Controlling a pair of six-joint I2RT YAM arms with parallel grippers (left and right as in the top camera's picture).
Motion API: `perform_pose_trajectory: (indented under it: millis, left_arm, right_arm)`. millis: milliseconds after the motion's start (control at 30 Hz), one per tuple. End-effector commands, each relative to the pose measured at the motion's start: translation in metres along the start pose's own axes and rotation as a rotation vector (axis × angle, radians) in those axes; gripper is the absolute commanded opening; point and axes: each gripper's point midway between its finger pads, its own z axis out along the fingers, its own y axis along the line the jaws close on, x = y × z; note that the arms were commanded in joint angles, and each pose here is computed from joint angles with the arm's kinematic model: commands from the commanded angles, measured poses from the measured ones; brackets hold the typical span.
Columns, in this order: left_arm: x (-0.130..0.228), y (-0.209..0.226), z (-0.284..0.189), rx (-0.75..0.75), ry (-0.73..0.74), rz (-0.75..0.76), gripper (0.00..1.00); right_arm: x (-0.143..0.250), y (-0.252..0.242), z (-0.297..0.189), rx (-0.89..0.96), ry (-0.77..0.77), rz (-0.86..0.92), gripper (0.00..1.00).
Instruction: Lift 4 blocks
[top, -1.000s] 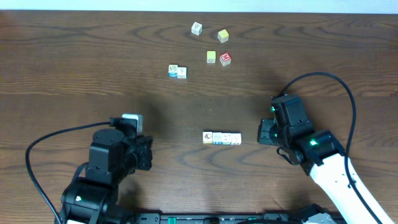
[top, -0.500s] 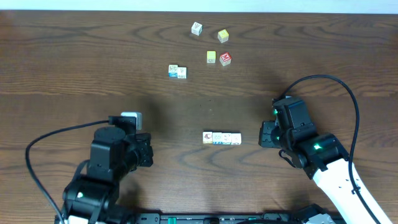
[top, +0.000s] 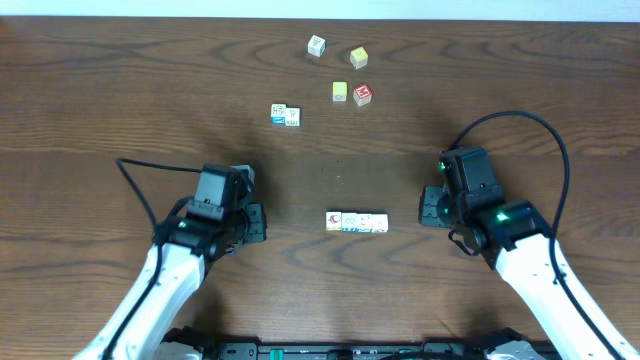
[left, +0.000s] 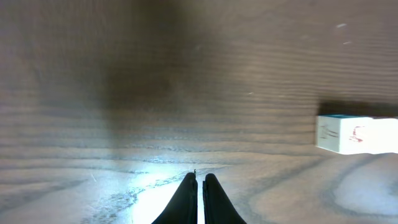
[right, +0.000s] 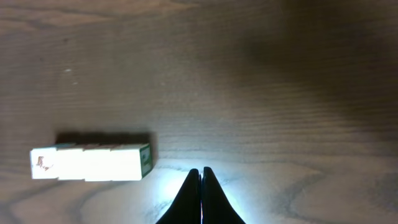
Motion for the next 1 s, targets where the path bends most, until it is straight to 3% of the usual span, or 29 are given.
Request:
perform_pose_trajectory:
  millis: [0, 167, 633, 967]
  left_arm:
    - [-0.023, -0.013, -0.009, 0.028, -0.035, -0.045, 0.07]
    - [-0.029, -0.048, -0.017, 0.215, -0.047, 0.119, 0.07]
    - [-0.029, -0.047, -0.002, 0.21, -0.029, 0.189, 0.08]
    - [-0.01, -0.05, 0.031, 0.204, 0.079, 0.198, 0.07]
  right_arm:
    - [-0.01, -0.008, 0.003, 0.025, -0.005, 0.034, 0.01]
    - [-0.011, 0.006, 0.013, -0.086, 0.034, -0.012, 0.01]
    - [-0.007, 0.013, 0.039, -0.13, 0.098, -0.042, 0.01]
    - [0.002, 0.011, 0.042, -0.116, 0.135, -0.028, 0.01]
